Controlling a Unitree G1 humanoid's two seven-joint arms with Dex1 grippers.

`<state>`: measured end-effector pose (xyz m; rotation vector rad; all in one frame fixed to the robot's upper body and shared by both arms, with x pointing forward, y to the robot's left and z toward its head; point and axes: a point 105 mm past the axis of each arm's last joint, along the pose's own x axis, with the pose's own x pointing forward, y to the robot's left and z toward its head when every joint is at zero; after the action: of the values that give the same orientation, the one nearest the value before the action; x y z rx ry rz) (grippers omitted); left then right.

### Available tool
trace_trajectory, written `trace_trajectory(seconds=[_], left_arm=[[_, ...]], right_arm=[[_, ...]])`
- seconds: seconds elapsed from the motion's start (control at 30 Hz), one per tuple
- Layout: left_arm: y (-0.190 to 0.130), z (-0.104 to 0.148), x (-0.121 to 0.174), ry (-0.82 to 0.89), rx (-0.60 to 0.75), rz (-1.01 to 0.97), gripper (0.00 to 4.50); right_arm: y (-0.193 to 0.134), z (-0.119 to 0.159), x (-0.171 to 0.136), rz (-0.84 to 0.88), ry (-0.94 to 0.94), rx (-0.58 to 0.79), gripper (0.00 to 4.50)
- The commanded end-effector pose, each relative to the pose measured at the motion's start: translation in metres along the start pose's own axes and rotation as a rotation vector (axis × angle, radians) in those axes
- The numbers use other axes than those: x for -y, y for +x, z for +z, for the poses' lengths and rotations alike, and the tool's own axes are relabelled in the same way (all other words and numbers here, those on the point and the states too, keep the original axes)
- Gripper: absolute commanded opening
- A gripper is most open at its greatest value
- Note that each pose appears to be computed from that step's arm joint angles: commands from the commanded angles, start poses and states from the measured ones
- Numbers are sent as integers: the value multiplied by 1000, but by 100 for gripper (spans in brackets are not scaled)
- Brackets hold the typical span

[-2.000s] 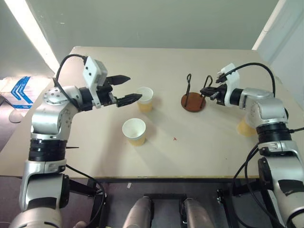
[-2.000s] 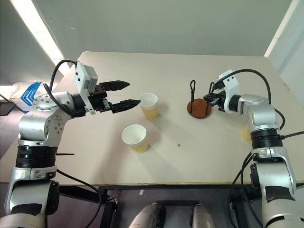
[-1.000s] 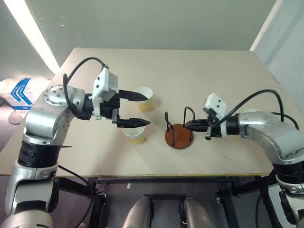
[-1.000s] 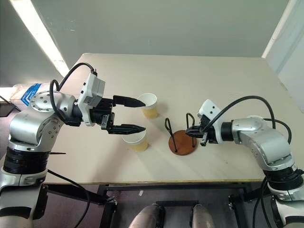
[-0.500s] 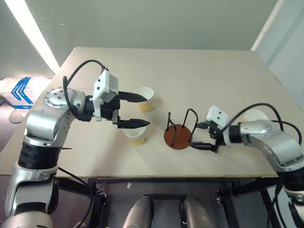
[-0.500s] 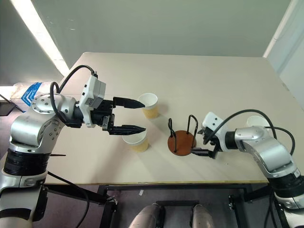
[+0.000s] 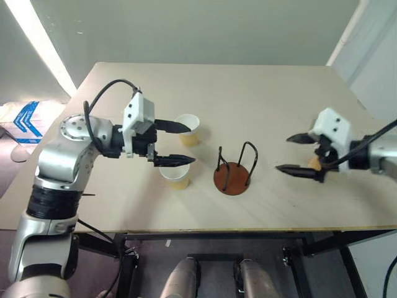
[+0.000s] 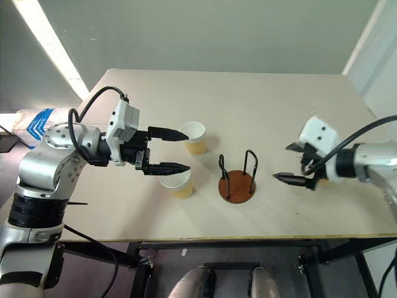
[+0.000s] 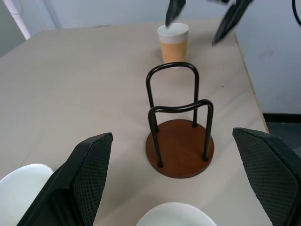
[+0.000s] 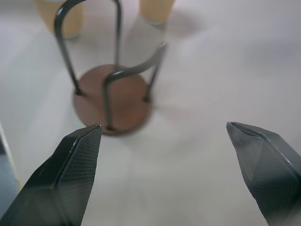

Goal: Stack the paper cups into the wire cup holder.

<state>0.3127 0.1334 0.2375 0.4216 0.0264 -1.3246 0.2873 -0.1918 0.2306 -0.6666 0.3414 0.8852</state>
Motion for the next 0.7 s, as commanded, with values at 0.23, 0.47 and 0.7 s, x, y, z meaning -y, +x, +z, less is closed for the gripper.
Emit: trace_trajectory(seconds=[0.23, 0.47, 0.7], left_arm=[[-1, 11, -4, 62, 24, 26, 450], [-3, 9, -3, 54, 24, 41, 450], [-3, 9, -4, 54, 22, 48, 450]], right_arm=[[-19, -48, 30, -58, -101, -223, 447], [-18, -70, 38, -41, -112, -289, 447], [-13, -89, 44, -20, -137, -355, 447]])
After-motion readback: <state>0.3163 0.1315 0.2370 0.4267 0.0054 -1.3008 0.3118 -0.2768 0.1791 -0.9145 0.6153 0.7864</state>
